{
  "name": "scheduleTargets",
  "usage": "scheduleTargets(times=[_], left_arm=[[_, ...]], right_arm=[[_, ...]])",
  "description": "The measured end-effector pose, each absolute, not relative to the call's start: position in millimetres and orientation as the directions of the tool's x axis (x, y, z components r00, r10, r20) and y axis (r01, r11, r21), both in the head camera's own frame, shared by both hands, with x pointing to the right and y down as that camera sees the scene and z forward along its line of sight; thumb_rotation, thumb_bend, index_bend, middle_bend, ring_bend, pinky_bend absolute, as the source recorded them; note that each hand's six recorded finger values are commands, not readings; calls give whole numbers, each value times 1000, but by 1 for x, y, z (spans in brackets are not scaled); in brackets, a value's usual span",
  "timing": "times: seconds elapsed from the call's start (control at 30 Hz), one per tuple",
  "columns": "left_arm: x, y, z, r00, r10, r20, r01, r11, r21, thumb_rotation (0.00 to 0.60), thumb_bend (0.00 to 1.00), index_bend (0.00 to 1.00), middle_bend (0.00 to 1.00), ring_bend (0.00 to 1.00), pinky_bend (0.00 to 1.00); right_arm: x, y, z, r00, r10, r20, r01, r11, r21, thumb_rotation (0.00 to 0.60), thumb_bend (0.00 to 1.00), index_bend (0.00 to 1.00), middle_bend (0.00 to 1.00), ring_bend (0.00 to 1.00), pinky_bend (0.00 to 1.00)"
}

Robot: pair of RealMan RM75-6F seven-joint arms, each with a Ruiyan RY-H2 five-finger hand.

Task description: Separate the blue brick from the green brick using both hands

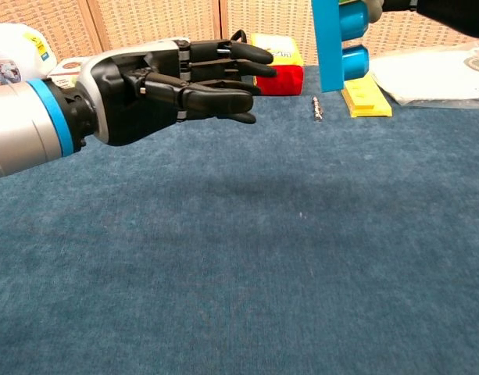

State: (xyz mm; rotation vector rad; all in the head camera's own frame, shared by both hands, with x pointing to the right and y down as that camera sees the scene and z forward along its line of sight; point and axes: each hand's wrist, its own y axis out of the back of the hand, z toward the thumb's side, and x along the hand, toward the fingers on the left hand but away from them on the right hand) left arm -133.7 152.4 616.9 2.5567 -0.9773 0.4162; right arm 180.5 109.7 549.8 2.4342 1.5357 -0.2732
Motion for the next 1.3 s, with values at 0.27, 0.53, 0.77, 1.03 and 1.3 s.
scheduleTargets(times=[0.27, 0.53, 0.77, 1.03, 1.3], left_arm=[[-128, 149, 622, 741, -554, 378, -664, -687, 295, 600, 97, 327, 234, 161, 242], [-124, 143, 630, 742, -571, 351, -669, -664, 334, 600, 133, 329, 234, 162, 240], [-111, 144, 633, 754, -566, 334, -657, -667, 352, 600, 154, 346, 234, 162, 240], [-100, 145, 633, 758, -569, 320, -653, -665, 362, 600, 255, 416, 233, 162, 240], [-90, 146, 635, 755, -573, 319, -656, -660, 366, 600, 407, 488, 271, 161, 240]], right_arm=[[173, 113, 552, 441, 853, -280, 897, -429, 106, 600, 108, 723, 659, 696, 644], [165, 115, 555, 460, 841, -285, 887, -449, 105, 600, 108, 723, 659, 695, 643], [156, 116, 556, 472, 836, -280, 880, -463, 103, 600, 108, 725, 659, 694, 642], [146, 116, 555, 480, 833, -277, 877, -469, 107, 600, 108, 729, 660, 694, 642], [145, 116, 555, 479, 833, -278, 877, -465, 118, 600, 108, 735, 664, 694, 642]])
